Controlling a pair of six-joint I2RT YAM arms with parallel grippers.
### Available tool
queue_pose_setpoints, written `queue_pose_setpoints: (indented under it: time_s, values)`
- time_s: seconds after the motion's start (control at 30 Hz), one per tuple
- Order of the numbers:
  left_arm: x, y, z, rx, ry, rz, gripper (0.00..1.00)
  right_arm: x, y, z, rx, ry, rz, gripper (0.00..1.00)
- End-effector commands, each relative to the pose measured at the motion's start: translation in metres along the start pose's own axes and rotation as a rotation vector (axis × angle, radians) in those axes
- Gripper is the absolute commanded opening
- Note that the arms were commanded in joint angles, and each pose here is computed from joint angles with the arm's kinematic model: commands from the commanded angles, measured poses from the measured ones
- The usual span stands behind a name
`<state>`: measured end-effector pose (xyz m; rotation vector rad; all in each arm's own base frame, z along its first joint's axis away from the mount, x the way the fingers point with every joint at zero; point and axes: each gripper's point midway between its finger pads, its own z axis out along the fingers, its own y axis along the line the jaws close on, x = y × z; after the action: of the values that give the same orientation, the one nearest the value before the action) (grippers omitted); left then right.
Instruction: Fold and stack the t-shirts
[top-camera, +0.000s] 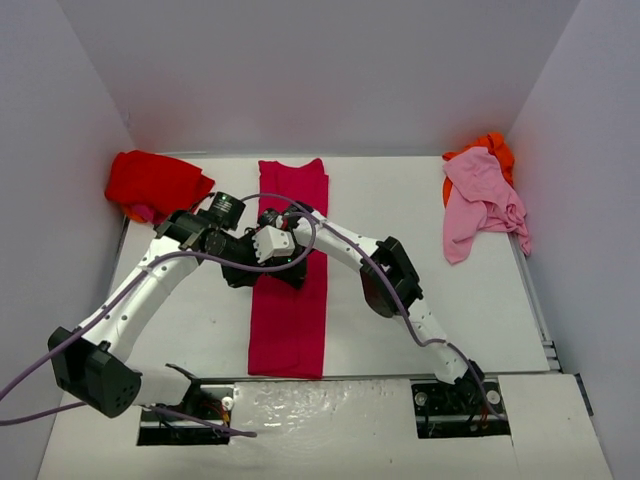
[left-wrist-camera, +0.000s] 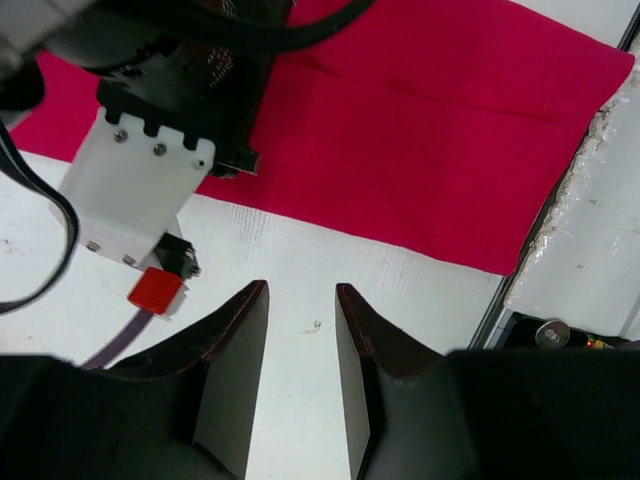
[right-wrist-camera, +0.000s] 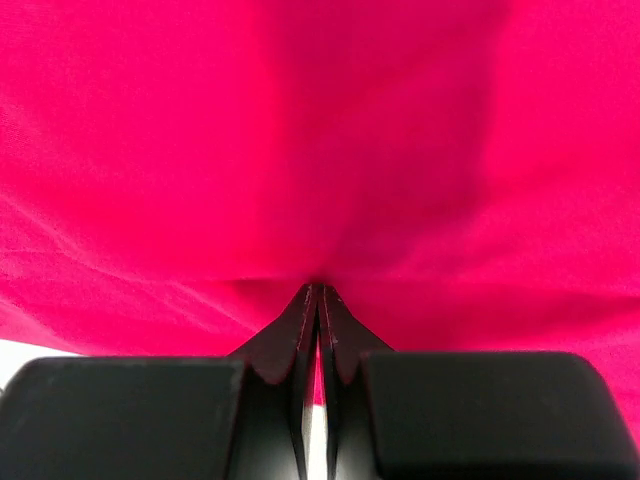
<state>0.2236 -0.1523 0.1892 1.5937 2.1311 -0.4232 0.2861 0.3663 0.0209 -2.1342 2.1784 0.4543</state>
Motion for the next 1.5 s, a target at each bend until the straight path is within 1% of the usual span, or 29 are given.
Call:
queue_pose_setpoints:
  time_s: [0.0,0.07,0.13,0.23,0.4,0.57,0.63,0.7,0.73,0.8,0.83,0.93,0.97,1.0,1.03,1.1,1.17,1.2,1.23,1.3,1.33,1.4,1.47]
  values:
    - [-0.011,0.001,0.006,0.001,-0.012,0.031,0.31,-0.014,0.01,-0.01,-0.008,-0.011,-0.061,0.01]
    - [-0.01,0.0,0.011,-0.002,0.013,0.044,0.31,-0.01,0.0,0.002,0.019,0.02,-0.045,0.01]
    - [-0.009,0.001,0.015,-0.01,0.039,0.058,0.31,-0.002,-0.021,0.014,0.095,0.067,-0.012,0.0]
    - [-0.011,-0.003,0.02,0.01,0.056,0.074,0.31,0.012,-0.043,0.028,0.146,0.117,0.008,0.0]
    - [-0.014,-0.011,0.032,0.043,0.085,0.105,0.31,0.015,-0.067,0.036,0.179,0.097,0.027,0.0]
    - [-0.014,-0.021,0.044,0.068,0.128,0.146,0.31,0.013,-0.086,0.034,0.239,0.074,0.047,0.0]
    - [-0.018,-0.024,0.047,0.058,0.128,0.163,0.31,0.012,-0.097,0.03,0.274,0.056,0.069,0.02]
    - [-0.02,-0.026,0.047,0.061,0.128,0.177,0.34,0.011,-0.105,0.021,0.301,0.04,0.096,0.08]
    - [-0.022,-0.031,0.047,0.057,0.138,0.196,0.36,0.01,-0.107,0.014,0.313,0.03,0.103,0.2]
    - [-0.026,-0.04,0.044,0.046,0.159,0.248,0.37,0.004,-0.11,-0.016,0.363,-0.003,0.11,0.34]
    - [-0.028,-0.042,0.042,0.032,0.168,0.268,0.38,0.002,-0.11,-0.026,0.379,-0.014,0.114,0.38]
    - [-0.034,-0.047,0.033,-0.013,0.205,0.329,0.39,-0.003,-0.112,-0.067,0.467,-0.048,0.139,0.59]
    - [-0.036,-0.048,0.029,-0.021,0.21,0.342,0.4,-0.003,-0.113,-0.083,0.504,-0.058,0.15,0.63]
    - [-0.038,-0.05,0.027,-0.025,0.211,0.35,0.4,-0.002,-0.115,-0.091,0.525,-0.06,0.158,0.65]
    - [-0.04,-0.052,0.025,-0.027,0.21,0.353,0.4,0.004,-0.12,-0.107,0.583,-0.048,0.175,0.68]
    - [-0.044,-0.056,0.025,-0.035,0.199,0.349,0.44,0.019,-0.129,-0.144,0.699,-0.028,0.216,0.76]
    - [-0.043,-0.062,0.028,-0.021,0.205,0.357,0.44,0.05,-0.149,-0.178,0.84,0.009,0.301,0.87]
    - [-0.043,-0.062,0.029,-0.027,0.206,0.354,0.44,0.068,-0.158,-0.184,0.887,0.036,0.332,0.88]
    - [-0.043,-0.062,0.032,-0.033,0.206,0.354,0.44,0.093,-0.167,-0.201,0.945,0.079,0.379,0.88]
    - [-0.04,-0.065,0.04,-0.029,0.212,0.344,0.44,0.118,-0.175,-0.212,0.98,0.111,0.43,0.88]
    - [-0.039,-0.067,0.047,-0.029,0.211,0.331,0.44,0.141,-0.181,-0.221,1.002,0.124,0.483,0.88]
    - [-0.024,-0.076,0.066,0.006,0.246,0.313,0.44,0.187,-0.192,-0.243,1.041,0.125,0.617,0.88]
    - [-0.015,-0.088,0.084,0.022,0.256,0.289,0.44,0.211,-0.194,-0.251,1.029,0.093,0.684,0.88]
